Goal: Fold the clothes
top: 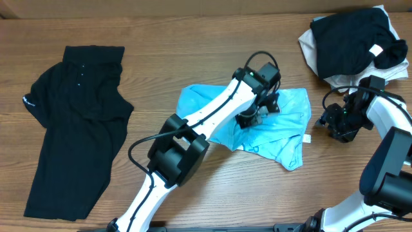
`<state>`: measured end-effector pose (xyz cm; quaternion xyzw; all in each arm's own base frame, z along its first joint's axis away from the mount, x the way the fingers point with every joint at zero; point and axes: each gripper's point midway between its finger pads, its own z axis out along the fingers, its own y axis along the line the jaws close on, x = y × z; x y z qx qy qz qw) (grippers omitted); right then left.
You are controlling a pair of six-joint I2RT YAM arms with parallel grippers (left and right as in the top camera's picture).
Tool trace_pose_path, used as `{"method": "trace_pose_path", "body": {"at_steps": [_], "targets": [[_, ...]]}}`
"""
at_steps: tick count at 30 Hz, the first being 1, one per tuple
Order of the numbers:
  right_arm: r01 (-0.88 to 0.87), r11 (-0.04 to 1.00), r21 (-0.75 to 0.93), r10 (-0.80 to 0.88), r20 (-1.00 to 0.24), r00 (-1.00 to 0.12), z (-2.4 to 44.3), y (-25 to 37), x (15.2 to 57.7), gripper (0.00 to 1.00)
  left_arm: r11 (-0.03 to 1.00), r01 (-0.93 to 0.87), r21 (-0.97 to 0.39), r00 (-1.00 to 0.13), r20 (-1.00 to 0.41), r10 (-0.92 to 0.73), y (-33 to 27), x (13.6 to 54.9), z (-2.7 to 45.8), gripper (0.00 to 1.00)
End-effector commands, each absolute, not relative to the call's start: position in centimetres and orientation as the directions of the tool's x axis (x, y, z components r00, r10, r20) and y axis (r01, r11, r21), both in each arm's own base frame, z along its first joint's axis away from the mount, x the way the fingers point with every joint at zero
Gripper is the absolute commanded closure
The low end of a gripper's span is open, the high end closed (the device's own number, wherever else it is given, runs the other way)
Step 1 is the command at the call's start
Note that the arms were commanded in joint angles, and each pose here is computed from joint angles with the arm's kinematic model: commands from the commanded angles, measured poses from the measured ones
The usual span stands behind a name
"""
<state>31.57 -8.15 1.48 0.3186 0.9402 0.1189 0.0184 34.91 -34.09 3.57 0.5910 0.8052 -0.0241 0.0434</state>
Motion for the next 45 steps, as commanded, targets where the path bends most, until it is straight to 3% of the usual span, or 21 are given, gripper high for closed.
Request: {"method": "trace_pose_path", "body": {"at_steps": [1,6,11,22,23,28,33,45], "targets": [[0.581,0.778,0.239,0.601,-0.012,-0.799,2.8,-8.7,32.4,0.42,0.470,0.872,0.135,-0.448,-0.161,0.879,-32.8,39.7,6.5,0.96],[0.582,0.777,0.240,0.601,-0.011,-0.799,2.8,-8.7,32.4,0.42,0.499,0.862,0.089,-0.466,-0.249,0.849,-33.5,41.3,7.0,0.96],[0.582,0.777,0.239,0.601,-0.009,-0.799,2.7,-8.7,32.3,0.42,0.505,0.860,0.073,-0.474,-0.252,0.844,-33.4,41.5,5.3,0.96],[0.584,0.776,0.238,0.601,0.003,-0.799,2.7,-8.5,32.1,0.41,0.450,0.892,-0.047,-0.449,-0.229,0.864,-35.6,38.0,3.9,0.96],[0.583,0.775,0.243,0.600,0.004,-0.800,2.7,-8.4,32.1,0.41,0.449,0.892,-0.050,-0.448,-0.220,0.866,-35.7,37.7,3.8,0.93],[0.531,0.792,0.301,0.557,0.001,-0.831,2.9,-7.5,32.5,0.38,0.543,0.838,-0.054,-0.544,-0.167,0.822,-35.0,37.0,3.7,0.35],[0.443,0.799,0.407,0.493,-0.020,-0.870,3.6,-5.9,33.5,0.34,0.634,0.770,-0.077,-0.636,-0.184,0.750,-35.0,37.4,6.4,0.00],[0.318,0.807,0.497,0.404,-0.073,-0.912,2.7,-2.3,34.5,0.25,0.669,0.743,-0.030,-0.600,-0.472,0.646,-35.0,40.6,22.1,0.00]]}}
